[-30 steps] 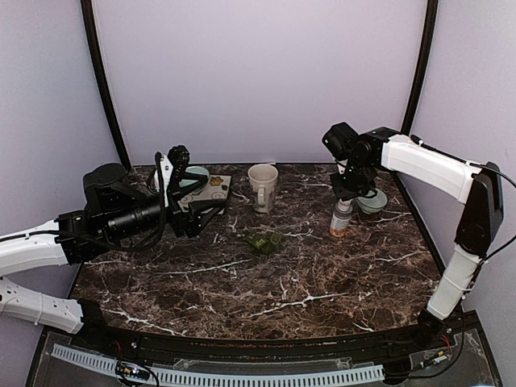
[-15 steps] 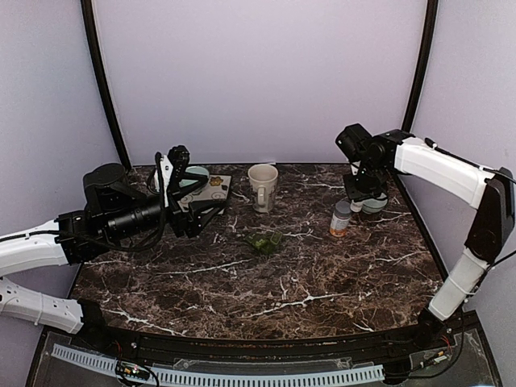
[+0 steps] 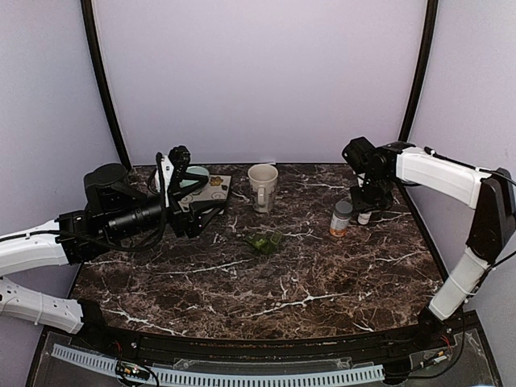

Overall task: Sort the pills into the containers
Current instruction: Place the pill bottle at the corner of the board.

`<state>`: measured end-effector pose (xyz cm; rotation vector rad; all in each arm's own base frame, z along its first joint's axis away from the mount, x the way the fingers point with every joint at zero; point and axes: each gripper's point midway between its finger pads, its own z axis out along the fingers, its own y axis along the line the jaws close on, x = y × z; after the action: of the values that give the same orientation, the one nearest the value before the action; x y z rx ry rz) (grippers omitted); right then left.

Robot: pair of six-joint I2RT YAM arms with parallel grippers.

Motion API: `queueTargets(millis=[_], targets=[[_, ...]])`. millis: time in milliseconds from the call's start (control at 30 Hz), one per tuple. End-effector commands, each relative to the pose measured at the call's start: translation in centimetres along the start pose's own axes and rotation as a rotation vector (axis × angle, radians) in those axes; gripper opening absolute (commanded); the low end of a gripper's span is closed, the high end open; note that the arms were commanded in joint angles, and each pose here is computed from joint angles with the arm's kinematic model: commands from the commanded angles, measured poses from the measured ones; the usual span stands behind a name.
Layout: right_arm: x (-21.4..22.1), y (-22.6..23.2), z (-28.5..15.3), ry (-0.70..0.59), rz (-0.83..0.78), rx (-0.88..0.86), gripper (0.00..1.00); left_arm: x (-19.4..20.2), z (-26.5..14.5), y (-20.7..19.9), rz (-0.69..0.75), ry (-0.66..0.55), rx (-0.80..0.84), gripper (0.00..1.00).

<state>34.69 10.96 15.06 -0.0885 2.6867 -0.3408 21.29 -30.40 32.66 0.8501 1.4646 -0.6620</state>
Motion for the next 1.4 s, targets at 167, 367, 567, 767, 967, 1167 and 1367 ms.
queueTargets(millis=[167, 367, 567, 767, 967, 1167, 1367], targets=[[0.0, 0.0, 2.5, 0.006, 0.056, -0.04, 0.0, 0.5, 0.0, -0.1, -0.004, 0.01, 0.001, 0.78], [0.2, 0.0, 4.4, 0.028, 0.067, -0.041, 0.0, 0.6, 0.0, -0.1, -0.003, 0.013, -0.002, 0.78], [0.7, 0.0, 6.0, 0.05, 0.071, -0.04, 0.0, 0.7, 0.1, 0.0, -0.002, 0.017, -0.005, 0.78], [0.7, 0.0, 6.9, 0.063, 0.073, -0.043, 0.0, 0.8, 0.2, -0.1, 0.0, 0.021, -0.002, 0.78], [0.6, 0.1, 7.7, 0.075, 0.071, -0.045, 0.0, 1.0, 0.3, -0.1, 0.0, 0.025, -0.001, 0.78], [0.7, 0.4, 8.1, 0.082, 0.07, -0.051, 0.02, 1.0, 0.3, -0.1, -0.001, 0.026, -0.001, 0.78], [0.9, 0.3, 8.3, 0.088, 0.066, -0.051, 0.2, 1.1, 0.4, -0.2, -0.004, 0.029, 0.004, 0.78]])
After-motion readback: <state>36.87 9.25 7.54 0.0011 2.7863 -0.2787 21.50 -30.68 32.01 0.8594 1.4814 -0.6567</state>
